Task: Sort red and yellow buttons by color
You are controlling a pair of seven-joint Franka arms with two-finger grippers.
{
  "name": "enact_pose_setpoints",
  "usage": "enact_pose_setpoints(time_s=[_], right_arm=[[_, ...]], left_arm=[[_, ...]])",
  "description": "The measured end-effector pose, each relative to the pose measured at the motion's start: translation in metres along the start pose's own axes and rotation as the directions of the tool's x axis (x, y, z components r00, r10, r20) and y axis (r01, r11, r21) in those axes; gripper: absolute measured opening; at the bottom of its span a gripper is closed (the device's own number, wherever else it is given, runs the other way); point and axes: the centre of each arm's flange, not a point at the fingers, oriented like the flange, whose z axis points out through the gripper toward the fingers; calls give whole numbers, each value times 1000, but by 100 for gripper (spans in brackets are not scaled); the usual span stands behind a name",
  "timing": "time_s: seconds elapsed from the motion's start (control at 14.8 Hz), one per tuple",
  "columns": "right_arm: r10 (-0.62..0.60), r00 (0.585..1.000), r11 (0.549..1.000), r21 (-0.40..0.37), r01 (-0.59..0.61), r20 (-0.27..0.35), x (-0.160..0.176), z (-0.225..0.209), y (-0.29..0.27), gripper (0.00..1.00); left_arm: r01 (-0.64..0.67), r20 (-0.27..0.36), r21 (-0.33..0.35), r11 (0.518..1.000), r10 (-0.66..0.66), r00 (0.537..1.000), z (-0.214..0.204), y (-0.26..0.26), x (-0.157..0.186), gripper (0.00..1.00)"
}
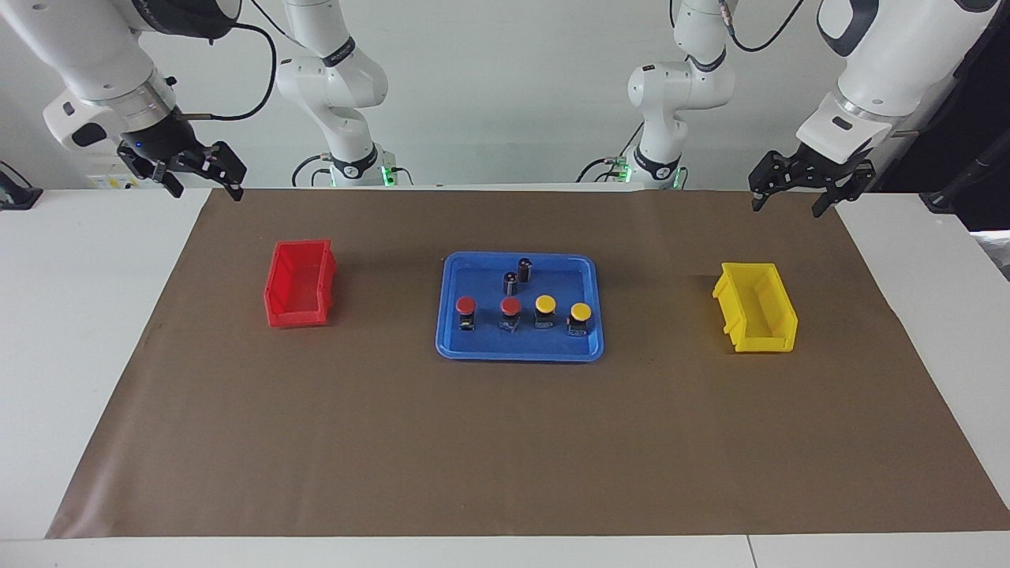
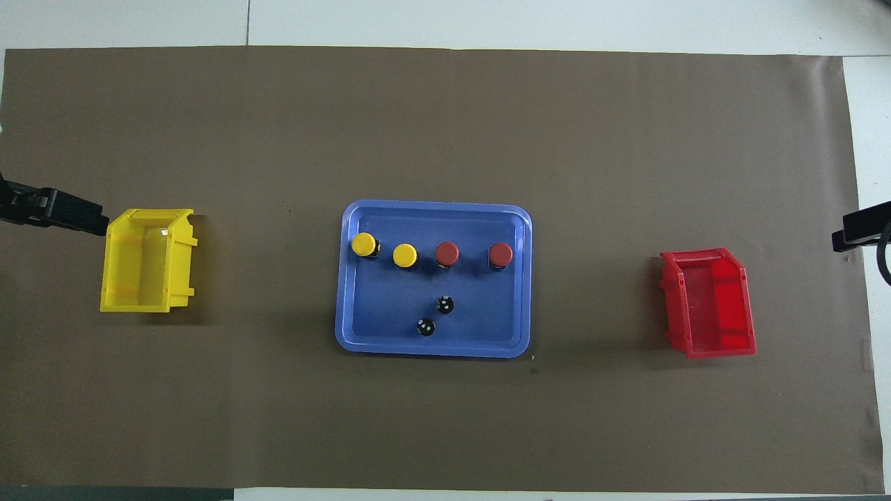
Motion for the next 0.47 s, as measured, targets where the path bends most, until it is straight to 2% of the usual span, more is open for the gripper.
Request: enact_pose_setpoints(time_s=[0.47], right_arm=[[-4,1000,1000,-1,4,1,0,1,-2,100]], left_arm=[[1,6,-1,1000,-1,1000,3,0,-1,100]])
